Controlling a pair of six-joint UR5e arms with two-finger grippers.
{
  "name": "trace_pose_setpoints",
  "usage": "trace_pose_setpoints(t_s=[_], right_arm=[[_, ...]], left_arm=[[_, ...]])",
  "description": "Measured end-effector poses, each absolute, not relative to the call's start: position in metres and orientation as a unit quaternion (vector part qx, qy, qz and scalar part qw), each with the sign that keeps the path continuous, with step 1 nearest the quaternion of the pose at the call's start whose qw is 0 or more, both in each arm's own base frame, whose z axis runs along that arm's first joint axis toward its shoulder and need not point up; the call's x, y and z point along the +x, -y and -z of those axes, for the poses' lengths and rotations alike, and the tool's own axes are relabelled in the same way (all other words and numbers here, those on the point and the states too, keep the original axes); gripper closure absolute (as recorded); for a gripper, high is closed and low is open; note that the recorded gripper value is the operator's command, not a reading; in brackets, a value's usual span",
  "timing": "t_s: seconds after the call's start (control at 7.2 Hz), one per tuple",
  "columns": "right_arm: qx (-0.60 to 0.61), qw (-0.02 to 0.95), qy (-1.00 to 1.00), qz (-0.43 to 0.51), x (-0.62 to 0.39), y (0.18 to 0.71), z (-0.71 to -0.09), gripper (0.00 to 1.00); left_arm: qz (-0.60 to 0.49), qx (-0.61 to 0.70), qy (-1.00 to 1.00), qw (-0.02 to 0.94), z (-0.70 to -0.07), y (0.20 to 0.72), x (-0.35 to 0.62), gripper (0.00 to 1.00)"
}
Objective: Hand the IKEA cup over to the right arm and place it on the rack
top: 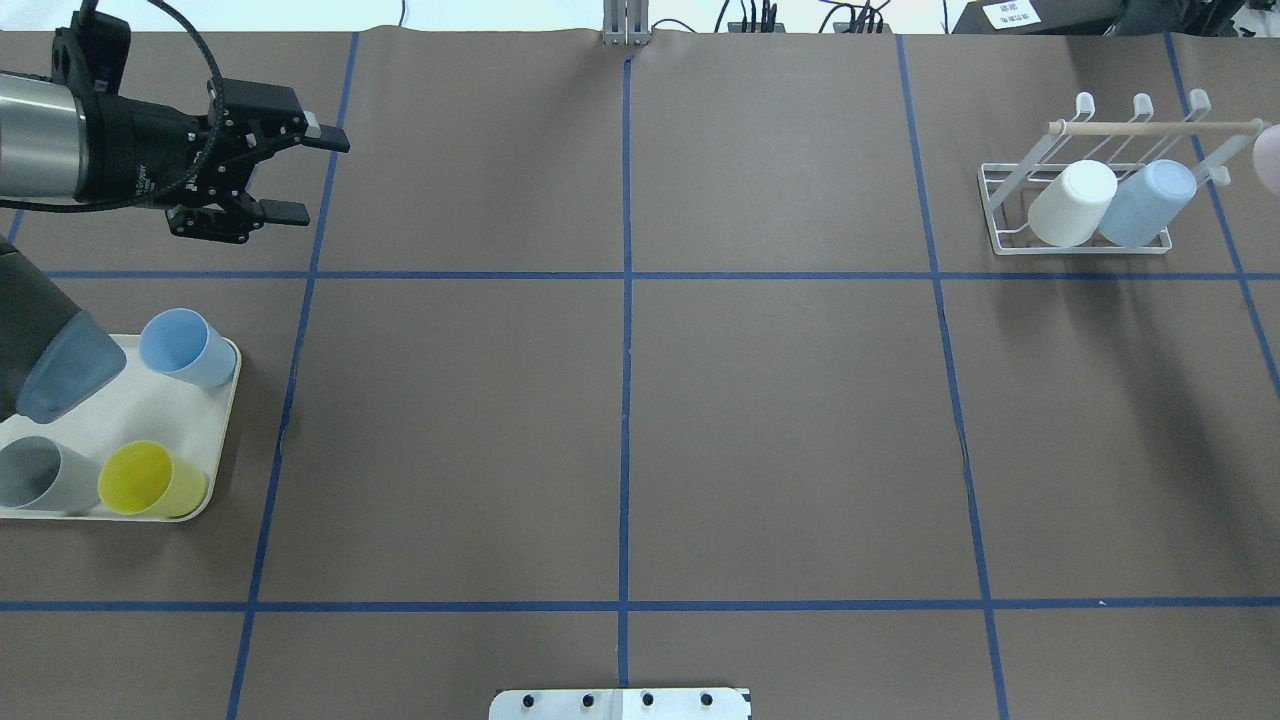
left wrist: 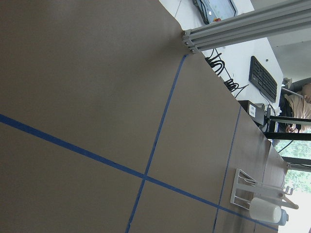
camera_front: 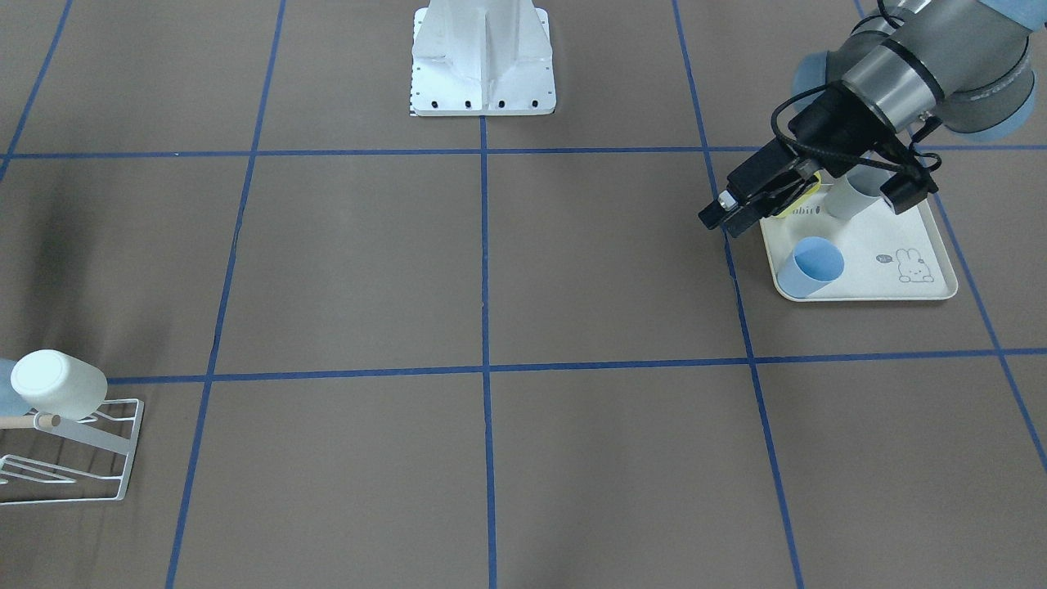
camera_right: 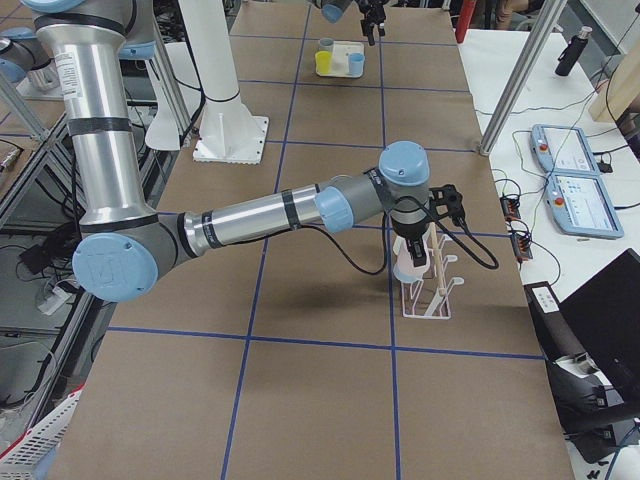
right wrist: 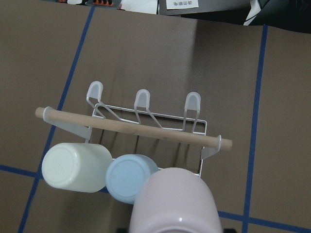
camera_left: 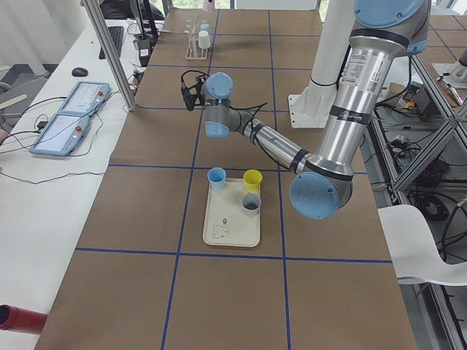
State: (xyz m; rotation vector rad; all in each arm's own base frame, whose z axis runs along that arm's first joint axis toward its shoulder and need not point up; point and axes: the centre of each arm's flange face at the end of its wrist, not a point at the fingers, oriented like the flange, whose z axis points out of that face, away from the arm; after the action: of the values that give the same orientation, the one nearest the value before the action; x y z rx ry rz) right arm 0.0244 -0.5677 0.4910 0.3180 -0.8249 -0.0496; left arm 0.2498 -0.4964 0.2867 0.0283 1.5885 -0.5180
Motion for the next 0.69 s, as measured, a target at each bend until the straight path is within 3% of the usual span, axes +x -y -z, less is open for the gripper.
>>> trace_pose_setpoints(t_s=[0.69], right_arm=[[0.115, 0.909, 0.400, 0.026, 0.002, 0.616, -0.516, 0.83]], left_arm=[[0.230, 0.014, -0.706, 0.670, -0.285, 0.497, 0.250, 0.00]])
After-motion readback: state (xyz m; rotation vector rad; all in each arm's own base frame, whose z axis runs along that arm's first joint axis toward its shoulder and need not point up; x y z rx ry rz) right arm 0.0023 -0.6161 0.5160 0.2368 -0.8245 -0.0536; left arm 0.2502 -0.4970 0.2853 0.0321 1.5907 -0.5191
